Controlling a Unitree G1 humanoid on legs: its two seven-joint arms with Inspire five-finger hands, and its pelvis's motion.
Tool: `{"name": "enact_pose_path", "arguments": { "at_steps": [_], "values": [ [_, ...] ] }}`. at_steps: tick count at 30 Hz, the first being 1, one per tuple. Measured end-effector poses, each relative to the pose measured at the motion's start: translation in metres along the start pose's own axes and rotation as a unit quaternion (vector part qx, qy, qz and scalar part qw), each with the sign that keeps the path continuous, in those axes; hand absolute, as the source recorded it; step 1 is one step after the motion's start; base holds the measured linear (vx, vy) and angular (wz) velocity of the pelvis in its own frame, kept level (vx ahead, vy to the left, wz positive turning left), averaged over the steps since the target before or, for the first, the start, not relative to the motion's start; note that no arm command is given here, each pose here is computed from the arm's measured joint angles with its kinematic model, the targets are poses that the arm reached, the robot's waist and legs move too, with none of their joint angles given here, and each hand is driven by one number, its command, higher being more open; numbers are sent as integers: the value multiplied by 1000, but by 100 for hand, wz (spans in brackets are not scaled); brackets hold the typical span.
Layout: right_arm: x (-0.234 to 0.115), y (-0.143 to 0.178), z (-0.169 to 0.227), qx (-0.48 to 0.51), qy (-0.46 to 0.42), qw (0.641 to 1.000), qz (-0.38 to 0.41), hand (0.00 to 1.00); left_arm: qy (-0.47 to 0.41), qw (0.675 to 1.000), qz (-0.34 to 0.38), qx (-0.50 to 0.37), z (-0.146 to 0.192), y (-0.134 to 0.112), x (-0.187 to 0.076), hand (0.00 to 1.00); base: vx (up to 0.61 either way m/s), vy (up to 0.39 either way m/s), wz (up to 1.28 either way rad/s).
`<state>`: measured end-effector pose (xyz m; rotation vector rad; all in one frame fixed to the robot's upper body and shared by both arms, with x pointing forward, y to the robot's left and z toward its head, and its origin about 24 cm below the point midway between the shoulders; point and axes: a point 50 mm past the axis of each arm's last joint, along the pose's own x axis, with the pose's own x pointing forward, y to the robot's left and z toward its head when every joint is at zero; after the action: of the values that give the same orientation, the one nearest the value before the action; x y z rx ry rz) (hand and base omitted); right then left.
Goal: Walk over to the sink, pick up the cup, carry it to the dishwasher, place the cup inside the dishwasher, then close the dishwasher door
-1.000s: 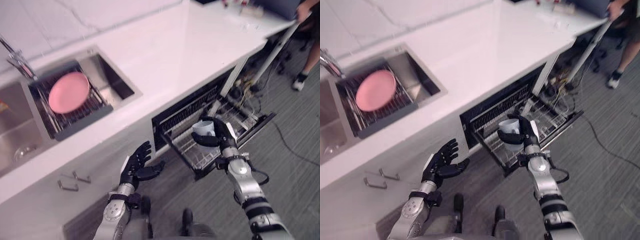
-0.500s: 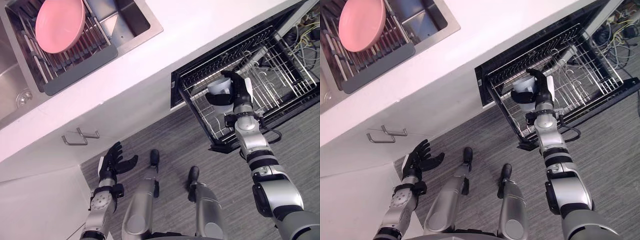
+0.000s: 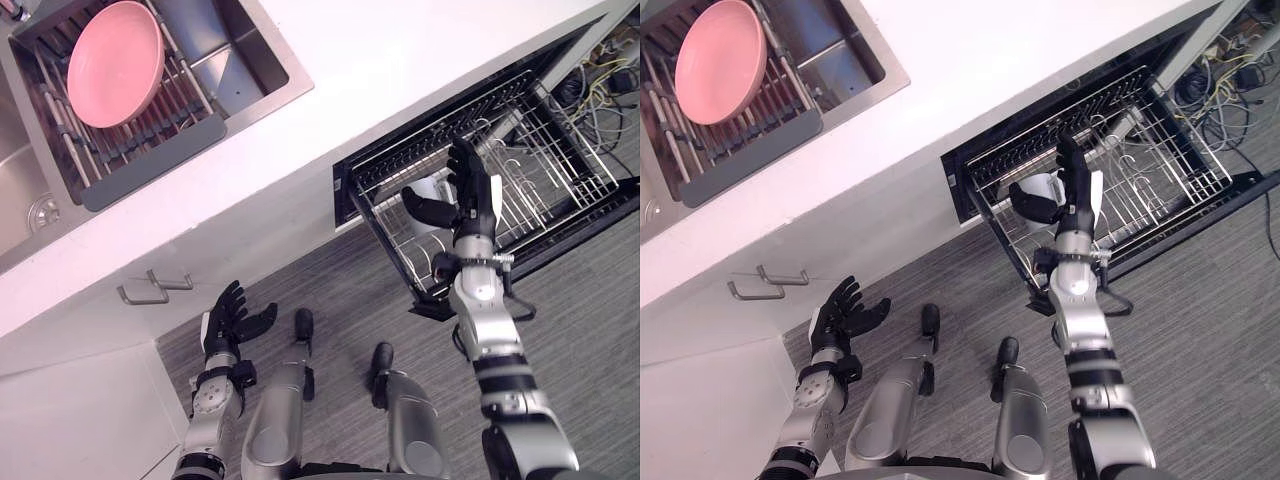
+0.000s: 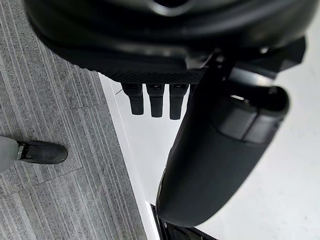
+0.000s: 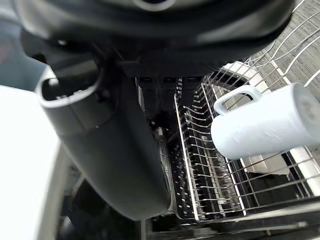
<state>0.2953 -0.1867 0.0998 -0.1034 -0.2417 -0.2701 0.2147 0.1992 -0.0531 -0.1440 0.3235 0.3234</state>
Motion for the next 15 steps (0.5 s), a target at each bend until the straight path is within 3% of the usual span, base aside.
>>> {"name": "enact_pose_path", "arguments": {
  "at_steps": [6,9,15],
  "values": [
    [-63,-17,-3,15,11,1000,11,90,83,994,63,18,-39,36,-18,90,103,-4,0],
    [-79,-22,4,17,-3,1000,23,90,124,988,83,27,-57,50,-31,90,141,-16,6],
    [-83,-23,14,13,-39,998,56,90,147,984,83,51,-68,56,-40,90,16,-28,41]
  ]
}}
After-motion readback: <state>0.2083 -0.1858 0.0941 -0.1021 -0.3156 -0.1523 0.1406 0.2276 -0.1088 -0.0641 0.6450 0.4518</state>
